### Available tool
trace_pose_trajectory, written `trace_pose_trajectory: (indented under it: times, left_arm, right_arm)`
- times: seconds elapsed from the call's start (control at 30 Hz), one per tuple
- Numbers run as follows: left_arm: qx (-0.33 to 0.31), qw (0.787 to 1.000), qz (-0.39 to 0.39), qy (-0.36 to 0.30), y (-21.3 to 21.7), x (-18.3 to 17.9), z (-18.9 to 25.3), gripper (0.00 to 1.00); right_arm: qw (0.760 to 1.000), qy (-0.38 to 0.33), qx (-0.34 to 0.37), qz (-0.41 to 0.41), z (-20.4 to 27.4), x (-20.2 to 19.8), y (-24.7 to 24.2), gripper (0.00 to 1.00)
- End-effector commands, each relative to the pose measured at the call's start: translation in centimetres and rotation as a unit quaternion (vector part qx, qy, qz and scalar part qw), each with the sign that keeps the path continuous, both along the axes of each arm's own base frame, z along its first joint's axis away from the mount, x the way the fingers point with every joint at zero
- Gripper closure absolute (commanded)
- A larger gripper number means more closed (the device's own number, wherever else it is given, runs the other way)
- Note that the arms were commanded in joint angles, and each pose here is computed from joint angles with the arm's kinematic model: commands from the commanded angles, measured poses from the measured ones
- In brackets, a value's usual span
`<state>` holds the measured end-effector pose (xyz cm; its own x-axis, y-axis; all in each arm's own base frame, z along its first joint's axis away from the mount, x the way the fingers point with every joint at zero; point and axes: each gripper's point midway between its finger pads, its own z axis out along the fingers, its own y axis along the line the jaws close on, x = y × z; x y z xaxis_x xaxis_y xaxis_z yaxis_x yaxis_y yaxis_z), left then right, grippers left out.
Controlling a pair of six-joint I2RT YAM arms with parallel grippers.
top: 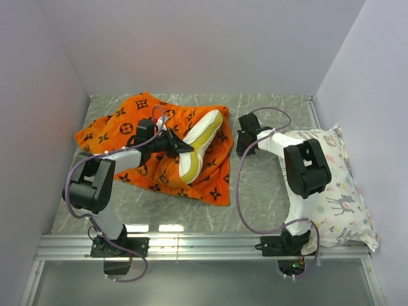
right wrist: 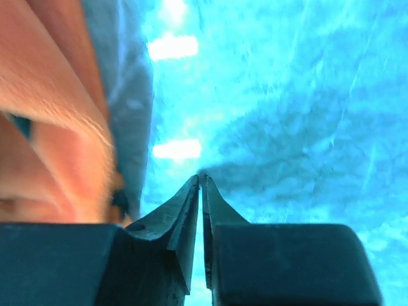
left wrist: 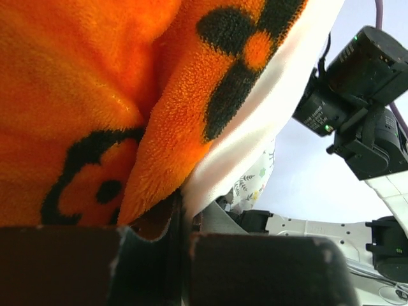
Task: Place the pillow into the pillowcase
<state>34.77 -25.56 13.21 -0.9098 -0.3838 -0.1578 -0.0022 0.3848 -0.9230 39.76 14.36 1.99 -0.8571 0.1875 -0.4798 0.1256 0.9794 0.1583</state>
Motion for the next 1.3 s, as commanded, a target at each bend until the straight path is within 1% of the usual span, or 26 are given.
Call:
trace_pose_trajectory:
  times: [0.0,0.03,0.07,0.1,0.2,0.23,0.27,0.3,0.37,0.47,0.53,0.57,0.63,0.7,0.83,0.87,0.97,1.0,1.07,1.1,1.13,1.2,1.23,1.27]
  left_arm:
    - [-0.005,0.999,0.014,-0.032,0.7,1.3,1.6,0.99]
    - [-0.014,0.999,0.006,-0.033,0.4,1.0,1.9,0.99]
    - [-0.023,0.999,0.005,-0.025,0.3,0.9,2.0,0.99]
    - [-0.034,0.999,0.001,-0.036,0.1,1.0,2.6,0.99]
    - [-0.058,0.997,-0.019,-0.038,-0.6,0.3,3.7,0.99]
    - [-0.065,0.997,-0.023,-0.046,-0.7,0.3,4.3,0.99]
    - [-0.072,0.996,-0.030,-0.043,-0.9,0.0,4.6,0.99]
    - [-0.076,0.996,-0.035,-0.044,-1.2,-0.1,4.9,1.00]
    - [-0.087,0.994,-0.042,-0.047,-1.4,-0.3,5.5,0.99]
    - [-0.097,0.993,-0.045,-0.046,-1.6,-0.4,5.9,0.99]
    - [-0.101,0.993,-0.047,-0.048,-1.6,-0.4,6.1,0.99]
    - [-0.104,0.992,-0.048,-0.048,-1.6,-0.5,6.3,0.99]
    - [-0.109,0.991,-0.055,-0.054,-1.8,-0.6,6.6,1.00]
    - [-0.114,0.990,-0.066,-0.057,-2.0,-0.9,6.9,1.00]
    - [-0.124,0.988,-0.075,-0.056,-2.3,-1.3,7.1,1.00]
    - [-0.126,0.988,-0.073,-0.051,-2.3,-1.3,7.0,0.99]
    - [-0.134,0.987,-0.077,-0.051,-2.4,-1.1,7.4,1.00]
    - [-0.137,0.986,-0.079,-0.054,-2.3,-1.1,7.5,1.00]
    - [-0.142,0.985,-0.082,-0.061,-2.4,-1.0,8.2,1.00]
    - [-0.144,0.984,-0.083,-0.061,-2.3,-1.0,8.4,0.99]
    - [-0.147,0.984,-0.085,-0.062,-2.4,-0.9,8.6,0.99]
    - [-0.149,0.983,-0.087,-0.062,-2.4,-1.0,8.8,0.99]
    - [-0.150,0.983,-0.088,-0.064,-2.4,-1.0,8.9,0.99]
    - [-0.153,0.982,-0.091,-0.065,-2.4,-1.1,9.0,1.00]
  right_arm:
    - [0.996,-0.032,0.049,0.068,4.5,-0.6,2.9,0.79]
    - [0.992,-0.061,0.078,0.080,5.5,-0.2,3.9,0.73]
    - [0.988,-0.077,0.105,0.083,6.6,-0.2,4.8,0.65]
    - [0.976,-0.106,0.154,0.112,8.7,-0.4,6.6,0.64]
    - [0.961,-0.135,0.197,0.138,11.5,-1.4,9.2,0.54]
    - [0.958,-0.144,0.202,0.142,12.0,-1.5,9.8,0.52]
    - [0.954,-0.149,0.207,0.159,12.4,-2.3,11.1,0.46]
    - [0.952,-0.154,0.208,0.163,12.5,-2.5,11.7,0.43]
    - [0.952,-0.159,0.203,0.165,11.8,-2.6,12.8,0.41]
    - [0.961,-0.133,0.195,0.142,9.0,-1.4,13.3,0.40]
    - [0.959,-0.141,0.207,0.134,8.6,-0.1,14.1,0.40]
    - [0.959,-0.132,0.214,0.132,7.7,-0.1,14.5,0.39]
    - [0.955,-0.145,0.224,0.130,7.7,0.6,15.0,0.35]
    - [0.956,-0.147,0.224,0.118,7.0,1.2,15.0,0.34]
    - [0.954,-0.166,0.228,0.105,7.0,2.4,15.4,0.35]
    - [0.954,-0.163,0.230,0.103,6.8,2.4,15.5,0.39]
    - [0.956,-0.152,0.227,0.109,6.1,1.7,15.3,0.47]
    - [0.957,-0.145,0.223,0.114,5.4,0.9,14.9,0.47]
    - [0.954,-0.146,0.226,0.132,6.5,-0.2,14.4,0.47]
    - [0.957,-0.129,0.221,0.136,5.6,-1.4,13.8,0.47]
    - [0.954,-0.142,0.223,0.145,7.1,-1.8,13.3,0.47]
    - [0.956,-0.137,0.216,0.143,6.9,-2.9,11.6,0.47]
    - [0.956,-0.142,0.211,0.144,7.5,-3.3,11.2,0.47]
    - [0.957,-0.151,0.195,0.150,7.4,-3.3,10.6,0.47]
